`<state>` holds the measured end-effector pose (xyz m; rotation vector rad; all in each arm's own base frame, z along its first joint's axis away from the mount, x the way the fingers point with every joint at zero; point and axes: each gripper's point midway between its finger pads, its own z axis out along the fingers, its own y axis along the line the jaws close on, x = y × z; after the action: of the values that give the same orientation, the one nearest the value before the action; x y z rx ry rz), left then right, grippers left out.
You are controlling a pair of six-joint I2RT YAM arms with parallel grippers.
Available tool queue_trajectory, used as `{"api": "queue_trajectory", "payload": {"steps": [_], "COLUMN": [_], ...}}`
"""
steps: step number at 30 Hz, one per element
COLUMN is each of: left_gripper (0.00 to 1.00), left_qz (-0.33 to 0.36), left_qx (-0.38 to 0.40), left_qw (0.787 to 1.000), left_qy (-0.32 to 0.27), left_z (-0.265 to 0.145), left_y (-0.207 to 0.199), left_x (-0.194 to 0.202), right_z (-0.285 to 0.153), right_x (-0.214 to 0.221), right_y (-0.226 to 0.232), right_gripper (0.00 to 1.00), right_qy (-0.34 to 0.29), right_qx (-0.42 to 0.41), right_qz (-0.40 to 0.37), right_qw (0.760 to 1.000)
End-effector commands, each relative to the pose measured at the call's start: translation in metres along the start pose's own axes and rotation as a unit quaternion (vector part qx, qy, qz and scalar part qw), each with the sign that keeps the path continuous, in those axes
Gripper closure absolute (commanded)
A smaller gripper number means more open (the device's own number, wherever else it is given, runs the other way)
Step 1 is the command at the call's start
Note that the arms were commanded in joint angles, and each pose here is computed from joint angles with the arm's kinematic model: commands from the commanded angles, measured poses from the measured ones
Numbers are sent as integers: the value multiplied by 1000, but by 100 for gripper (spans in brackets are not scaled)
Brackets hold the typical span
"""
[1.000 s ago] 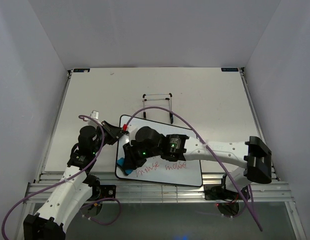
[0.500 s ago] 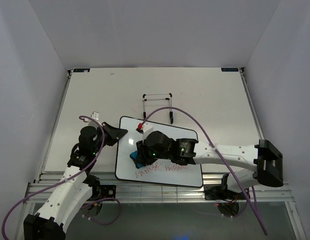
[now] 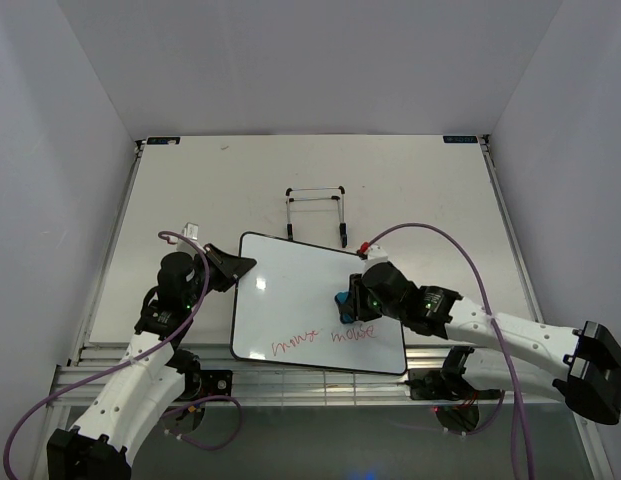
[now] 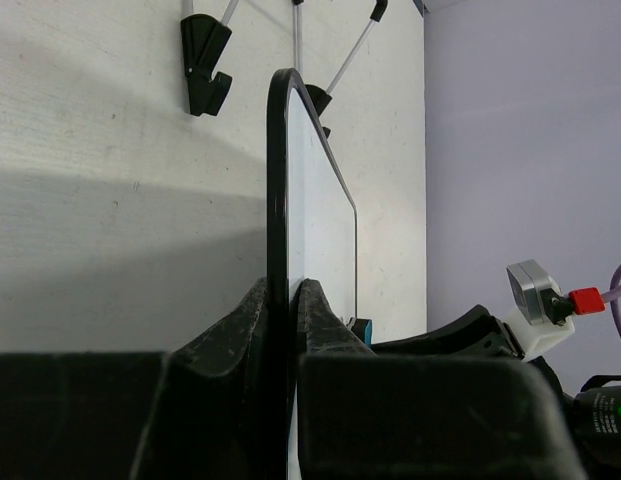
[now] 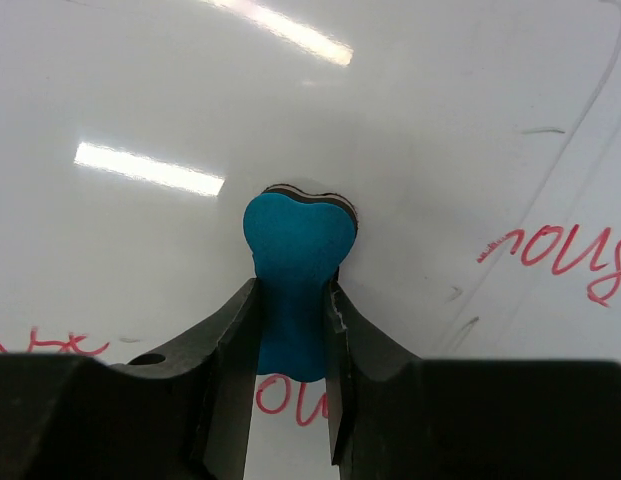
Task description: Erase the whiteboard
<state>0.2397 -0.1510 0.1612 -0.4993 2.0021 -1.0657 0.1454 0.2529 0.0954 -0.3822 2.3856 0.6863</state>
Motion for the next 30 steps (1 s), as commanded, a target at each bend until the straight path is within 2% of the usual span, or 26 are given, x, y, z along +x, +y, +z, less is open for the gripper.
{"api": "queue_trajectory", "payload": {"steps": [1,4,8,11,12,18,21,24,30], "left_gripper": [100,100,100,100,100,100,100,100,100], "left_qz": [55,53,50,50,52,48,49,50,51], "left_qx": [-7,-5,-2,0,1,1,0,-1,-2], "left_qw": [998,999,999,999,999,999,999,999,999], "left_qy": [4,5,6,5,5,9,8,12,6], "left_z": [-2,-2,-3,-4,-4,-6,-7,-8,-9], "left_y": [0,0,0,0,0,4,5,6,5], "left_x": [-2,-1,1,2,2,6,7,9,6], "right_z": [-3,1,4,4,10,37,55,71,85], "right_x": [38,31,-7,-46,-47,-85,-92,-88,-77], "right_y": [-40,-24,43,86,98,153,158,143,73], "right_gripper": [92,92,92,92,92,92,92,92,92], "right_qy": [69,77,44,1,12,-3,7,35,60], "right_qx": [61,33,-84,-127,-142,-170,-156,-136,-63], "right_qz": [-45,-57,-58,-71,-84,-125,-136,-133,-99], "right_qw": [995,995,994,989,986,977,978,981,991]}}
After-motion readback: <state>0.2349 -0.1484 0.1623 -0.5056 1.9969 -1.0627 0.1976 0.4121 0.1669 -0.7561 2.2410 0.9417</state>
